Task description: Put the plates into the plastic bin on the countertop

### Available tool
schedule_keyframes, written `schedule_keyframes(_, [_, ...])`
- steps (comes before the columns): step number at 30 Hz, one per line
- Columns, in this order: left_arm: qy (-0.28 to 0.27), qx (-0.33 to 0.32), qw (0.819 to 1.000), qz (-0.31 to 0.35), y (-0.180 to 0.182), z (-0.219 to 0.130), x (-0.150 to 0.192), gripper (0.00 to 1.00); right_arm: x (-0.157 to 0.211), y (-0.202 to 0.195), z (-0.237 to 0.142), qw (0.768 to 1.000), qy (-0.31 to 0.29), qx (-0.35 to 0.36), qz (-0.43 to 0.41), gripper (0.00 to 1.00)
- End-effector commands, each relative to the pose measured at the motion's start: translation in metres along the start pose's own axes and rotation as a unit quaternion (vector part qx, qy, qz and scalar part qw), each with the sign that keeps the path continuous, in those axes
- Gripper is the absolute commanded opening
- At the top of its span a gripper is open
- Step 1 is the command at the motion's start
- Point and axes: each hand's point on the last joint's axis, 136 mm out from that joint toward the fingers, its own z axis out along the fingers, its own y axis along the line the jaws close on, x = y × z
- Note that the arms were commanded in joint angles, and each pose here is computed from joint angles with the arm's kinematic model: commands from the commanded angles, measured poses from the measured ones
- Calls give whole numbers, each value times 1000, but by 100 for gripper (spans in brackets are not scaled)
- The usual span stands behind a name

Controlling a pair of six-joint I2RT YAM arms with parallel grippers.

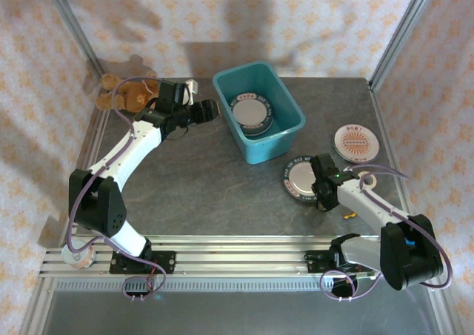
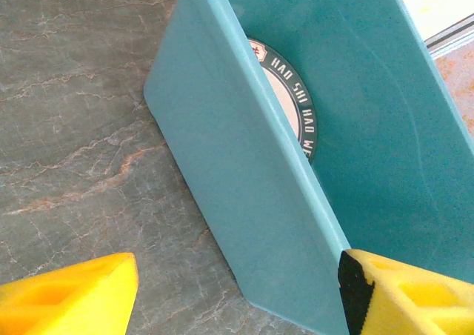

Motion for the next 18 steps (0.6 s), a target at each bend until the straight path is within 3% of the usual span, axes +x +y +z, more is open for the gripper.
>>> schedule_keyframes(1, [-7,3,1000,-3,0,2,-6,73,2,-14,4,1000,0,18,14,47])
schedule_keyframes(8, [-5,4,1000,-3,0,2,-5,73,8,-1,17,1000,16,6,19,56])
schedule_keyframes(18, [-4,-4,1000,0,4,0,-3,73,7,18,29,999,14,-16,31,51])
